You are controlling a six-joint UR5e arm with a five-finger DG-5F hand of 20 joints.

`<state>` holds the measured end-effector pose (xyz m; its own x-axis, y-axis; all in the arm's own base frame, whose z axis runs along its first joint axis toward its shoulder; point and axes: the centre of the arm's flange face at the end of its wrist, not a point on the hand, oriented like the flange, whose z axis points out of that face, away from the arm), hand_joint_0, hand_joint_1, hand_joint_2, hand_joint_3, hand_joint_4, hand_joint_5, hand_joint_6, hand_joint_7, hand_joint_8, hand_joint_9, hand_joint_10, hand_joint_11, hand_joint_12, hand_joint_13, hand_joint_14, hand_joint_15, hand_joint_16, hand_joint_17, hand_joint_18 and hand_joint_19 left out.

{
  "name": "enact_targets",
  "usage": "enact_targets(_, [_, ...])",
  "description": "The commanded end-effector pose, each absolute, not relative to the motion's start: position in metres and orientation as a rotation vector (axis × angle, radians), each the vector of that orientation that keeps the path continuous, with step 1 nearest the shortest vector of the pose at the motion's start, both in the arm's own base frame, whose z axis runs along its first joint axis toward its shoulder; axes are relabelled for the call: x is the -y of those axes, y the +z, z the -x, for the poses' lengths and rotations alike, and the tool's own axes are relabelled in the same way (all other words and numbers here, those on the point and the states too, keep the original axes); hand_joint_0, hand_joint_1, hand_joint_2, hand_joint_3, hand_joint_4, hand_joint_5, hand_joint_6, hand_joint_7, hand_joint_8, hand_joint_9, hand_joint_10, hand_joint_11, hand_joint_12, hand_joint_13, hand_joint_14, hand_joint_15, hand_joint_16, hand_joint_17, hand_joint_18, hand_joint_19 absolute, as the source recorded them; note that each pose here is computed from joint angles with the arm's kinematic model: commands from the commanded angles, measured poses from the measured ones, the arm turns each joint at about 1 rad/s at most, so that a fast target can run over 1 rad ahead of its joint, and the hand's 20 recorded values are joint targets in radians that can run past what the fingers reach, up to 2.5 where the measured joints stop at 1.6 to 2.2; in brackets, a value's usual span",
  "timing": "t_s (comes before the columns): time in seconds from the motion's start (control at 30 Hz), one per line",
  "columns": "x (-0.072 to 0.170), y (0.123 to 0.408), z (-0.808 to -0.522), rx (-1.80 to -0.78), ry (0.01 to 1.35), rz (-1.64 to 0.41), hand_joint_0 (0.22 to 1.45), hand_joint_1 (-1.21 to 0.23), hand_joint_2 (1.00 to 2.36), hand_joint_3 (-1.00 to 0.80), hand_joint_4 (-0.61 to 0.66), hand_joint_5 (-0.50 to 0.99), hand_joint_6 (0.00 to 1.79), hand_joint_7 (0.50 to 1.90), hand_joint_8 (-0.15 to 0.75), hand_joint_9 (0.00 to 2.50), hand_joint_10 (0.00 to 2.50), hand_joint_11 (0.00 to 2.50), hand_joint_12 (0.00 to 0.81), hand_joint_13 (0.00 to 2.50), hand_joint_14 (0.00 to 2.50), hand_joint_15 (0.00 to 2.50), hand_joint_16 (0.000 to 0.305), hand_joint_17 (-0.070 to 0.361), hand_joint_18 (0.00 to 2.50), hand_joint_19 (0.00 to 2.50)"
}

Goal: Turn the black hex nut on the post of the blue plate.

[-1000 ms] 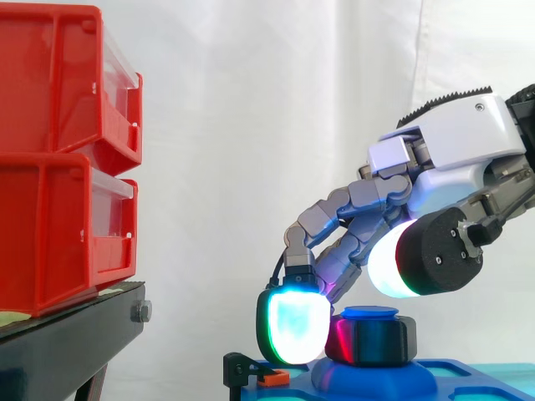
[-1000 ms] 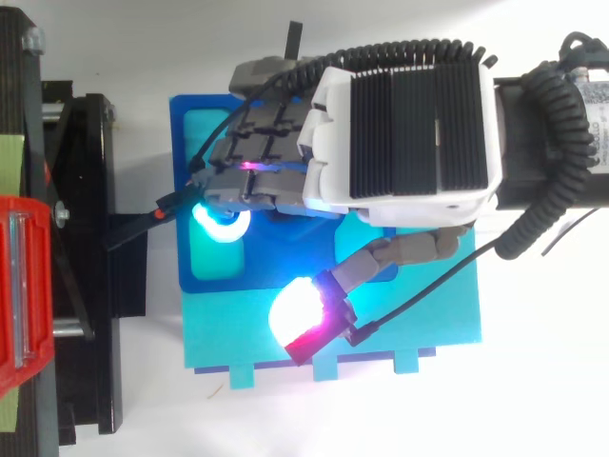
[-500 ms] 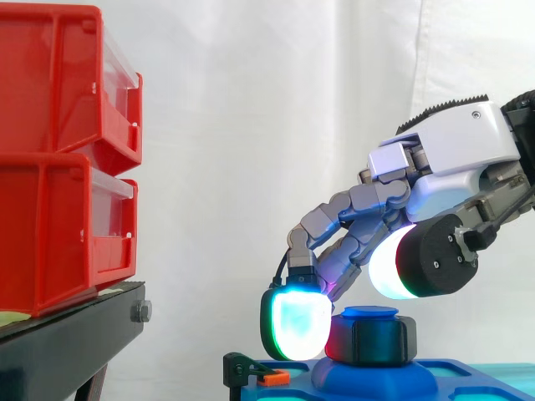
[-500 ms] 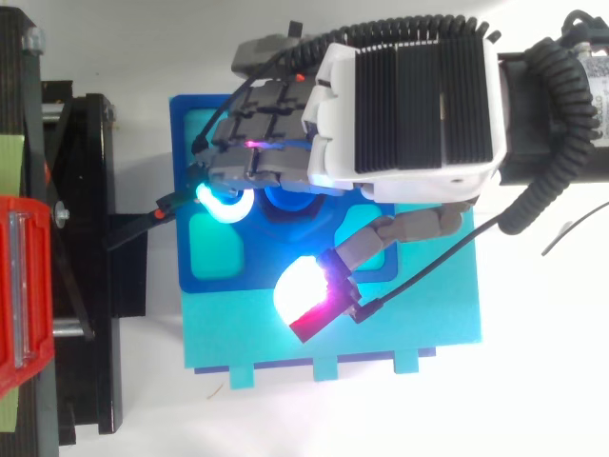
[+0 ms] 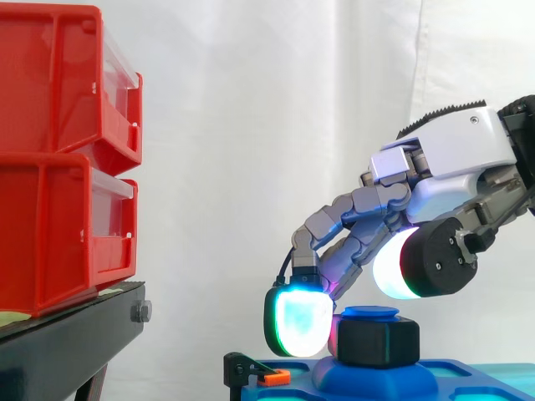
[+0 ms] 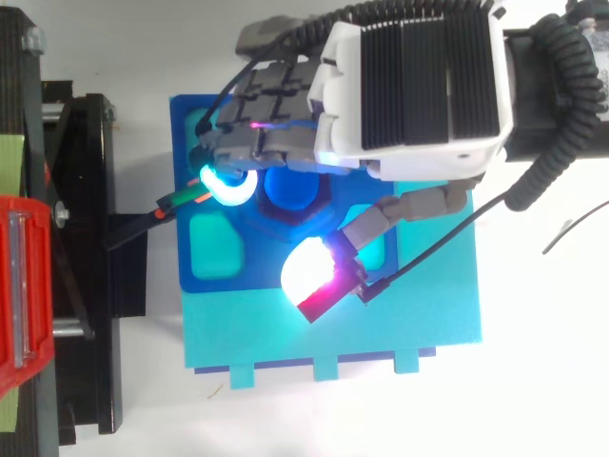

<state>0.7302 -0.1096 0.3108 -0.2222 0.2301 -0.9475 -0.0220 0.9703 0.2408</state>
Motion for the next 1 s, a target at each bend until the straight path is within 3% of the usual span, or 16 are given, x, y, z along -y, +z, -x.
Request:
enact_targets(0.0, [0.116,0.31,-0.729,-1.783,0.231,-0.148,0.49,-0.33,1.0,-0.5,0.26,-0.16,0.5,0.88,0.255,0.55,0.0,0.09,0.366,0.51,0.01,0.2,0.051,0.115,0.39,0.36])
enact_targets(0.97, [0.155,0.311,-0.719,-1.785,0.244,-0.127,0.5,-0.33,1.0,-0.5,0.26,-0.16,0.5,0.88,0.256,0.55,0.0,0.08,0.363,0.51,0.01,0.2,0.051,0.115,0.4,0.37])
